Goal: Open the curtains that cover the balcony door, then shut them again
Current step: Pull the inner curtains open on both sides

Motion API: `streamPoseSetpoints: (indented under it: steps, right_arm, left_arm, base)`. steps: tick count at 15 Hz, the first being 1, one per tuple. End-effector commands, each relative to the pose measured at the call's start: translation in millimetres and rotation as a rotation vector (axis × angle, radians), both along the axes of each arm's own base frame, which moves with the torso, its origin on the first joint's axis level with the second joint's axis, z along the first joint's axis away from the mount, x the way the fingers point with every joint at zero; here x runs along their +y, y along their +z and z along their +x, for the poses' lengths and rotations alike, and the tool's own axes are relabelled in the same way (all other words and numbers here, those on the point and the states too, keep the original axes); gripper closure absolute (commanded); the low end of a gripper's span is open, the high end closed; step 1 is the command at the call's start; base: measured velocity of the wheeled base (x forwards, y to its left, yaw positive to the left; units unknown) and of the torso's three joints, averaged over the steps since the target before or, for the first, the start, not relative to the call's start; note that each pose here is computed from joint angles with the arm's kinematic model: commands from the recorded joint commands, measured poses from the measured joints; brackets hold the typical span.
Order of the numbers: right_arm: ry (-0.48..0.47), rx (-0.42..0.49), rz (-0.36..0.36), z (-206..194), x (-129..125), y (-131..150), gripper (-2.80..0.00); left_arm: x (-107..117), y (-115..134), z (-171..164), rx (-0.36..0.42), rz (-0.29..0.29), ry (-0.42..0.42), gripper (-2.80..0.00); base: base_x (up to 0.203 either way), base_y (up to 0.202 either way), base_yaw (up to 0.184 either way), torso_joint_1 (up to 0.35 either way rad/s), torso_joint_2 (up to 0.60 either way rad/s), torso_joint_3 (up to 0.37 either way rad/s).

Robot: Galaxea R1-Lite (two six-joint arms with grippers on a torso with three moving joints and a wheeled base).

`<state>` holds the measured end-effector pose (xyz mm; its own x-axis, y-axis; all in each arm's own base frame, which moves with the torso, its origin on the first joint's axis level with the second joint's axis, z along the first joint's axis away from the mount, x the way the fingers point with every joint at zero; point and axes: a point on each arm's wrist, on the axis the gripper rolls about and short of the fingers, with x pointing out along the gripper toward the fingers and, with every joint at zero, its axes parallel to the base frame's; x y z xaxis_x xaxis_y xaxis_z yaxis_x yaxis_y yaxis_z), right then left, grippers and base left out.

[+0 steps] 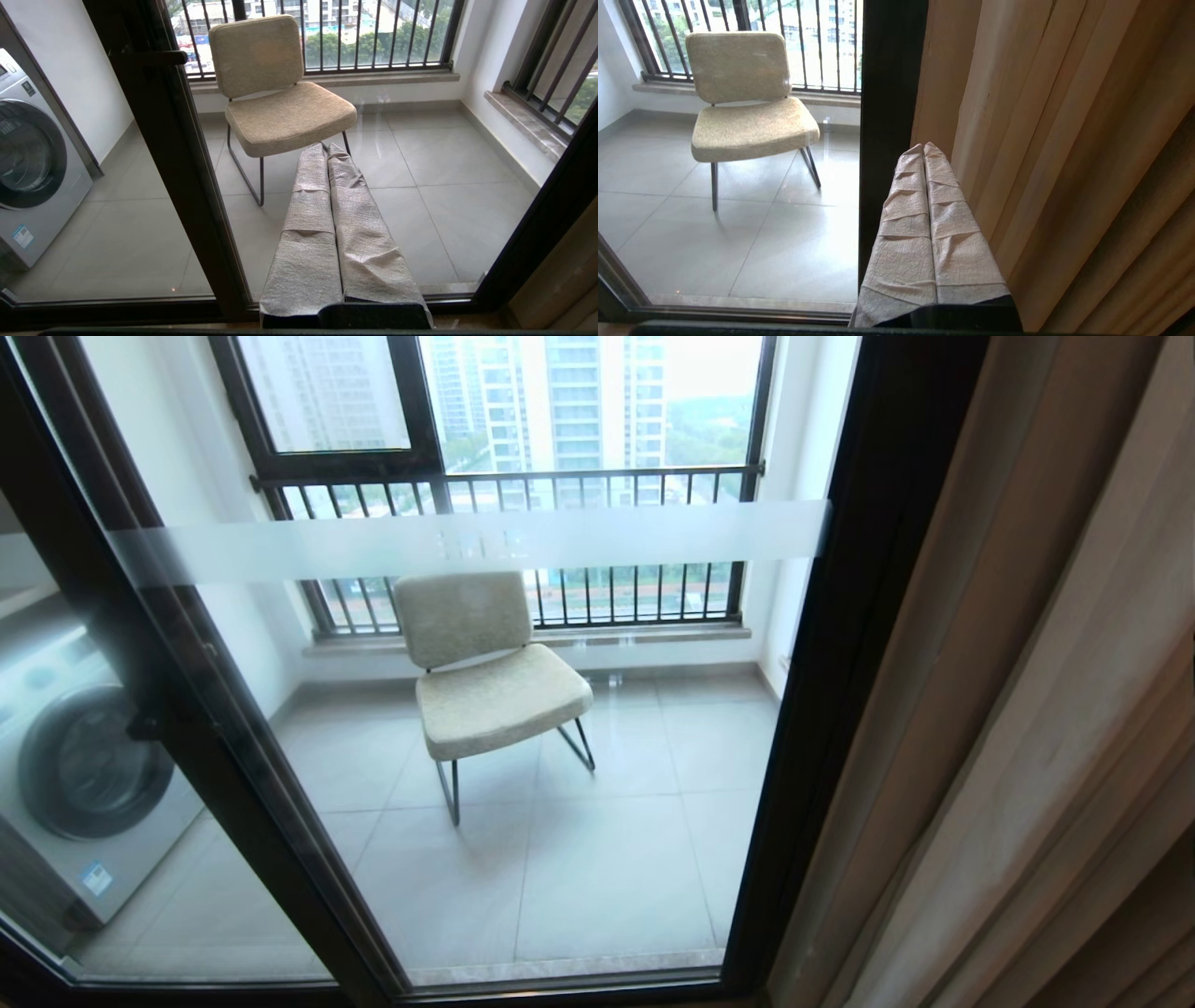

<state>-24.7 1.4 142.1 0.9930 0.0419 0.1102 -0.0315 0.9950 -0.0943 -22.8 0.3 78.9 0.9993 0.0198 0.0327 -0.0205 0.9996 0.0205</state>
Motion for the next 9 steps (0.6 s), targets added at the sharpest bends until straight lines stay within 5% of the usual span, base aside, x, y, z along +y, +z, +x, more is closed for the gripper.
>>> streamPoseSetpoints:
  steps: [1, 8, 9]
  right_arm:
    - [-0.024, 0.019, 0.012, 14.6, 0.1, 19.0, 0.00]
    - [-0.129, -0.030, 0.092, 70.1, -7.1, 87.3, 0.00]
    - [-0.136, -0.036, 0.099, 76.8, -8.6, 93.4, -2.01]
  left_arm:
    - [0.0, 0.1, 0.0, -0.001, 0.000, 0.002, 0.00]
    - [0.0, 0.1, 0.0, -0.001, 0.000, 0.002, 0.00]
    - [0.0, 0.1, 0.0, -0.001, 0.000, 0.000, 0.00]
  base:
    - [0.000, 0.000, 0.000, 0.000, 0.00, 0.000]
    - [0.000, 0.000, 0.000, 0.000, 0.00, 0.000]
    - [0.000, 0.000, 0.000, 0.000, 0.00, 0.000]
